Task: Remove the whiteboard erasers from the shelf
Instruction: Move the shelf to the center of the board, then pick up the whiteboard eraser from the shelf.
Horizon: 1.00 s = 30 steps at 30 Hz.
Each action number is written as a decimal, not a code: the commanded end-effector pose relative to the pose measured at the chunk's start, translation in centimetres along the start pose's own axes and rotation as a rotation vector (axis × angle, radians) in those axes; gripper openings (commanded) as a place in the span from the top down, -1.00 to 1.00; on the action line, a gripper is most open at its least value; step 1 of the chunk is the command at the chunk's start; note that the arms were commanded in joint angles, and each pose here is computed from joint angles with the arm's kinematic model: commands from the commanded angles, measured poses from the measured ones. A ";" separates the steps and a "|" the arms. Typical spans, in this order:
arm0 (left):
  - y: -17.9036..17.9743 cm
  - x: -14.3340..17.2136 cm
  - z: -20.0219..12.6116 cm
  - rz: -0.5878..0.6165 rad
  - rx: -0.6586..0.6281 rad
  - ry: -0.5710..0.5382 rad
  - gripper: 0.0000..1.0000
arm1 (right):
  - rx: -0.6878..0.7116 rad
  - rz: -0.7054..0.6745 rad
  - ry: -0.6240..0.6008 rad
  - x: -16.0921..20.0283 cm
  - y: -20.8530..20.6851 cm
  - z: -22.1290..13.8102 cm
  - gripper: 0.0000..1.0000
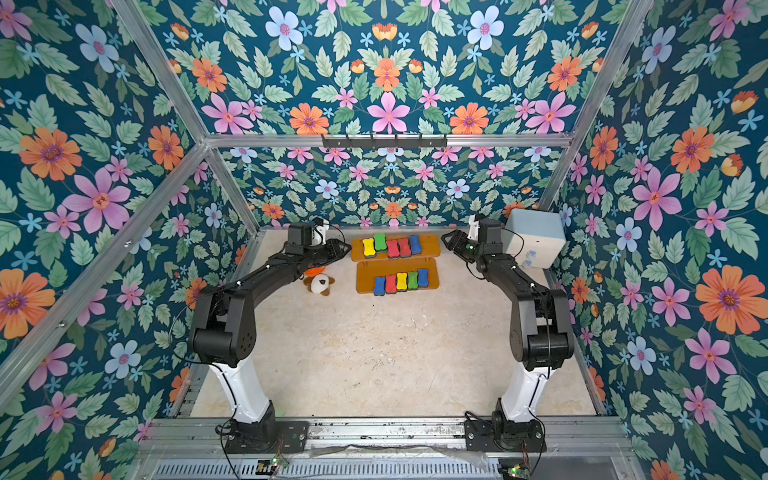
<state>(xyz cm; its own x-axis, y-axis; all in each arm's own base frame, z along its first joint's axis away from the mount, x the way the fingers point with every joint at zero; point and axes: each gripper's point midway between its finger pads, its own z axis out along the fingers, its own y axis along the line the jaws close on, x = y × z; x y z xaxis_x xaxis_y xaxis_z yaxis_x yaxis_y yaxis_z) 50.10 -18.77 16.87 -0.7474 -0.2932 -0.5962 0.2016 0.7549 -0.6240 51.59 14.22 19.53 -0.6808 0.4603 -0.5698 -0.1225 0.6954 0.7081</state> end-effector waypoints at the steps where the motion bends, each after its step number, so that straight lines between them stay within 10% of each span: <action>1: 0.8 0.5 -1.0 0.039 -0.078 0.021 0.14 | 0.026 -0.086 0.026 0.8 1.4 0.2 -0.18; 30: -0.1 0.8 -2.6 0.072 -0.085 0.027 0.27 | -0.019 -0.150 0.203 5.0 5.0 5.7 0.26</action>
<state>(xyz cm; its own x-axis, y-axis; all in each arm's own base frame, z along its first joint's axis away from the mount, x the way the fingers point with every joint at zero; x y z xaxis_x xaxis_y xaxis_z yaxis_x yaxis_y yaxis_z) 47.67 -17.65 17.25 -0.7617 -0.2284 -0.6063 0.1884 0.8173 -0.5446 52.19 22.95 18.11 -0.7761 0.2415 -0.5826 -0.2449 0.7359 0.6313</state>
